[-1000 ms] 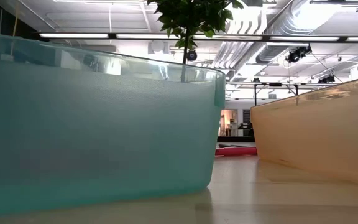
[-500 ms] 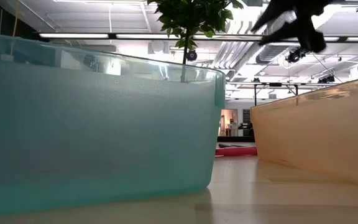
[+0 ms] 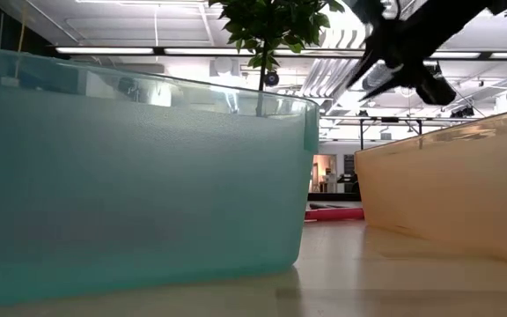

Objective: Sort pens & pencils
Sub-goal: Put the bottom right black pen into the green bin

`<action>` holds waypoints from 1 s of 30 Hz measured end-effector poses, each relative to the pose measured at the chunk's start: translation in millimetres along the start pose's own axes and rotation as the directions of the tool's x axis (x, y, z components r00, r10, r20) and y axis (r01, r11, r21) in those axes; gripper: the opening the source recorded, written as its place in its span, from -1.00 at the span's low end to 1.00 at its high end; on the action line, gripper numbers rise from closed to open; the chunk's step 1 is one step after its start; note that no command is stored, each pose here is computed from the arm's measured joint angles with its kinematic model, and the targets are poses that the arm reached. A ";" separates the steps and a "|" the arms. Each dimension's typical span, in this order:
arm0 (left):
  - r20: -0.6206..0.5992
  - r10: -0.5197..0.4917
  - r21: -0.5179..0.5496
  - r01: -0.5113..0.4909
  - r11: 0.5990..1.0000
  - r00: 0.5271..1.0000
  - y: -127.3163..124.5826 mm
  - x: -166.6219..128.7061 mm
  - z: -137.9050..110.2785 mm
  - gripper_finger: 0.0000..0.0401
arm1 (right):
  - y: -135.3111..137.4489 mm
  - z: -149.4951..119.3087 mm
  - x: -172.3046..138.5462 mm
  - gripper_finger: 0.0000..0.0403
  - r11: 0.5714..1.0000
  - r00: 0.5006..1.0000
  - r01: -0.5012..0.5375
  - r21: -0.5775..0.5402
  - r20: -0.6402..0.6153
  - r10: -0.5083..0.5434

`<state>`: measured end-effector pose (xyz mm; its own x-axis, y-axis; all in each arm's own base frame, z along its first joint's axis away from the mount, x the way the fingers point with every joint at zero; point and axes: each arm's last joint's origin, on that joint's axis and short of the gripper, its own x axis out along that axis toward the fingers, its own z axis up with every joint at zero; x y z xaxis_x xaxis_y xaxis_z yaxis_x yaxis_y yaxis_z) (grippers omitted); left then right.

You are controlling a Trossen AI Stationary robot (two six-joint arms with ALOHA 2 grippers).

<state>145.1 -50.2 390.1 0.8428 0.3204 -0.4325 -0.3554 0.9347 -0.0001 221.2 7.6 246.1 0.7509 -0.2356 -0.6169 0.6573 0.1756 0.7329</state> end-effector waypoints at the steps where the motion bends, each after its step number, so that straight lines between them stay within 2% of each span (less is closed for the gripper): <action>1: -0.011 -0.002 0.005 0.002 1.000 1.000 0.8 -0.5 -1.2 -0.52 | 1.8 2.7 4.5 -0.48 1.000 1.000 0.013 0.015 -0.005 -0.013; 4: -0.046 0.006 0.031 -0.004 1.000 0.999 3.8 -1.9 -5.2 -0.52 | 4.3 8.4 17.3 -0.48 0.994 0.993 0.111 0.017 -0.038 -0.111; 8: -0.078 0.018 0.056 -0.013 0.998 0.997 6.9 -3.4 -9.0 -0.52 | 15.0 14.7 28.5 -0.48 0.961 0.959 0.276 -0.010 -0.069 -0.276; 11: -0.091 0.023 0.068 -0.016 0.998 0.996 8.2 -4.1 -10.7 -0.52 | 26.9 19.6 32.0 -0.48 0.921 0.918 0.387 -0.035 -0.076 -0.389; 16: -0.112 0.017 0.079 -0.008 0.997 0.994 9.6 -5.1 -12.6 -0.52 | 43.0 26.9 44.0 -0.48 0.854 0.847 0.518 -0.048 -0.116 -0.520; 24: -0.148 0.000 0.145 0.021 0.989 0.989 10.0 -5.4 -15.3 -0.52 | 32.2 17.9 76.0 -0.48 0.776 0.758 0.631 -0.007 -0.209 -0.618; 30: -0.182 0.002 0.176 0.030 0.984 0.983 11.4 -5.9 -18.4 -0.52 | 28.8 8.4 83.6 -0.48 0.752 0.735 0.659 0.015 -0.222 -0.640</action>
<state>128.6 -44.3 376.0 0.7545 0.2895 -0.5890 -0.2531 0.9564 0.1458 302.4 -15.1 218.0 0.1457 -0.0737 -0.9866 0.9882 -0.0375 0.1488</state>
